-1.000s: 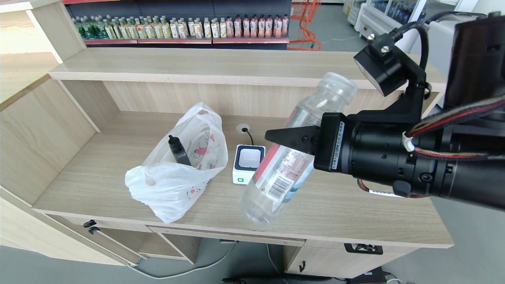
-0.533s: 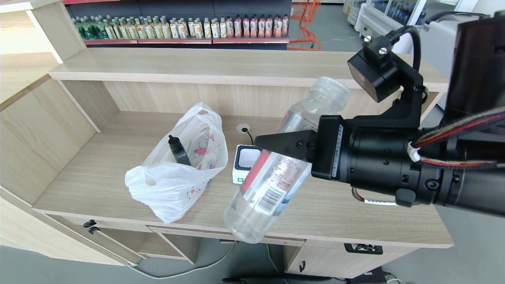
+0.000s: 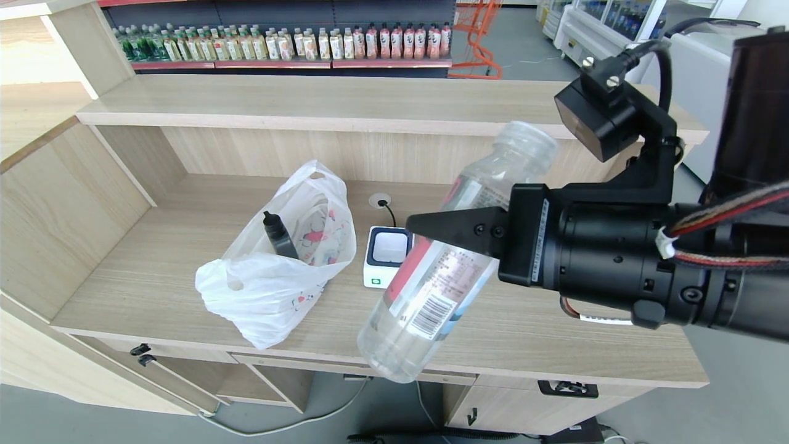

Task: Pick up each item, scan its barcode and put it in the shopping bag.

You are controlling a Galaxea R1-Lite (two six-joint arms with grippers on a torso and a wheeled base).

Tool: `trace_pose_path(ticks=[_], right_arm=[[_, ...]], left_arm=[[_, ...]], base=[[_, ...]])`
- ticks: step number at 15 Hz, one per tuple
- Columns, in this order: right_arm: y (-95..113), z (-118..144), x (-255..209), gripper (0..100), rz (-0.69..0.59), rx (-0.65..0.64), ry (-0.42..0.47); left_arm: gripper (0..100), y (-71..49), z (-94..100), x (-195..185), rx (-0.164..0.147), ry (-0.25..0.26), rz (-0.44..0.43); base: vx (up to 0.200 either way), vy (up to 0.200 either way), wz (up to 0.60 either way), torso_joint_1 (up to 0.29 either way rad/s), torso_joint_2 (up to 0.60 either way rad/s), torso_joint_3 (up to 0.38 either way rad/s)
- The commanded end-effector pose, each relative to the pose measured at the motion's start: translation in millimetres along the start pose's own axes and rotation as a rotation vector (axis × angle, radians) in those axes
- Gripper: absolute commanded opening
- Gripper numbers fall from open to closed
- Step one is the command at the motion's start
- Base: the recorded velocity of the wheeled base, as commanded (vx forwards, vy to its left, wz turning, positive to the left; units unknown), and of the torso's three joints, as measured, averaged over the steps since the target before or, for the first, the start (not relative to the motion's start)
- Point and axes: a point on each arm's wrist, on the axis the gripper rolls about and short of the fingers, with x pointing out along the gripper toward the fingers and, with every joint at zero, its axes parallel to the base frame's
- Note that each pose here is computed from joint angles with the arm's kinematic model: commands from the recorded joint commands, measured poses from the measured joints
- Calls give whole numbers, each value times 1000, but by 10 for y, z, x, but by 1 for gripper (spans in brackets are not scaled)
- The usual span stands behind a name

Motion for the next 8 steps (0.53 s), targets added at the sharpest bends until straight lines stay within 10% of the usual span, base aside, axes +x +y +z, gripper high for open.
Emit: trace_pose_path(ticks=[1,8], right_arm=[[10,17,-34,0,6,-11,-9],[-120,-12,-135,0,-70,-184,-30]], left_arm=[[100,0,0,0,0,0,1],[100,0,0,0,0,0,1]], base=[[0,0,0,0,0,0],[0,0,0,0,0,0]])
